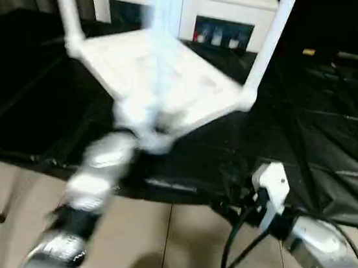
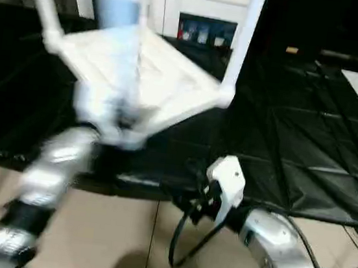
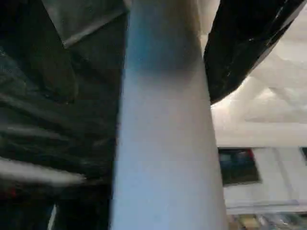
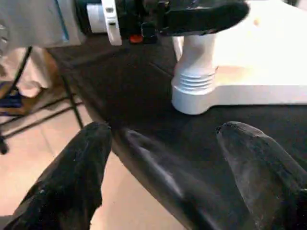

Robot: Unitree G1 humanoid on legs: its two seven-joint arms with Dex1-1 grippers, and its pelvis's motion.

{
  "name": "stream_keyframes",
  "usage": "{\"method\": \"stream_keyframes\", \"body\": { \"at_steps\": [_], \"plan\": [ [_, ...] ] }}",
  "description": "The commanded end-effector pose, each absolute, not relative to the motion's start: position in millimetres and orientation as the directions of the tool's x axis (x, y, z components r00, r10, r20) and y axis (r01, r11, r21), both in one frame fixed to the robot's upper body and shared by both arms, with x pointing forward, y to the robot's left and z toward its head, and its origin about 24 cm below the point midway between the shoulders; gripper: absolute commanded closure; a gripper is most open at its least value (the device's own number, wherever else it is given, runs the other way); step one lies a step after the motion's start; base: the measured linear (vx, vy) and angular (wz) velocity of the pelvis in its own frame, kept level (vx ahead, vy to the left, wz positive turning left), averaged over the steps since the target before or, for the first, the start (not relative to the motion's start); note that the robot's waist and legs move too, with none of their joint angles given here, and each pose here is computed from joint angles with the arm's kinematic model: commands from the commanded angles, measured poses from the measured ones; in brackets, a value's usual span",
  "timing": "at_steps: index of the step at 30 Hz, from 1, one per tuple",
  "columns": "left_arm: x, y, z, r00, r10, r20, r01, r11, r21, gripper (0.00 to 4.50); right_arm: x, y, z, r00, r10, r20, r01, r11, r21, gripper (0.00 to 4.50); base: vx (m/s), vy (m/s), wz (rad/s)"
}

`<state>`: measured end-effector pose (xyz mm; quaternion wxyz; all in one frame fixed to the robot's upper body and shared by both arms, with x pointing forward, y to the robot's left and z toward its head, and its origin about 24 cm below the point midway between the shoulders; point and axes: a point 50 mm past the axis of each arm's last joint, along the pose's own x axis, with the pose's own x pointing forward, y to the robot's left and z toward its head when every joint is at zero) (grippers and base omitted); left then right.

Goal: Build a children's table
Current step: Rotate table base

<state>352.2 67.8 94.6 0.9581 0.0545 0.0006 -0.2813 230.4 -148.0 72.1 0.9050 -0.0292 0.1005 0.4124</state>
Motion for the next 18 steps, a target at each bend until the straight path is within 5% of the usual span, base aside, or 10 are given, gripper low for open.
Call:
{"method": "stream_keyframes", "body": {
  "at_steps": [1, 8, 18],
  "plan": [
    [360, 56, 101, 0.839, -0.543, -0.018, 0.539, 0.827, 0.161, 0.14, 231.6, -148.3, 71, 0.658, 0.721, -0.217, -0.736, 0.677, 0.019, 0.62, 0.000, 0.000, 0.00],
    [380, 25, 110, 0.882, -0.471, -0.002, 0.466, 0.873, 0.143, 0.14, 235.2, -141.3, 68, 0.737, 0.646, -0.198, -0.660, 0.751, -0.005, 0.62, 0.000, 0.000, 0.00],
    [367, 30, 121, 0.747, -0.628, 0.217, 0.649, 0.760, -0.034, 0.14, 232.2, -136.8, 71, 0.768, 0.622, -0.156, -0.629, 0.777, 0.000, 0.62, 0.000, 0.000, 0.00]
  ]
}}
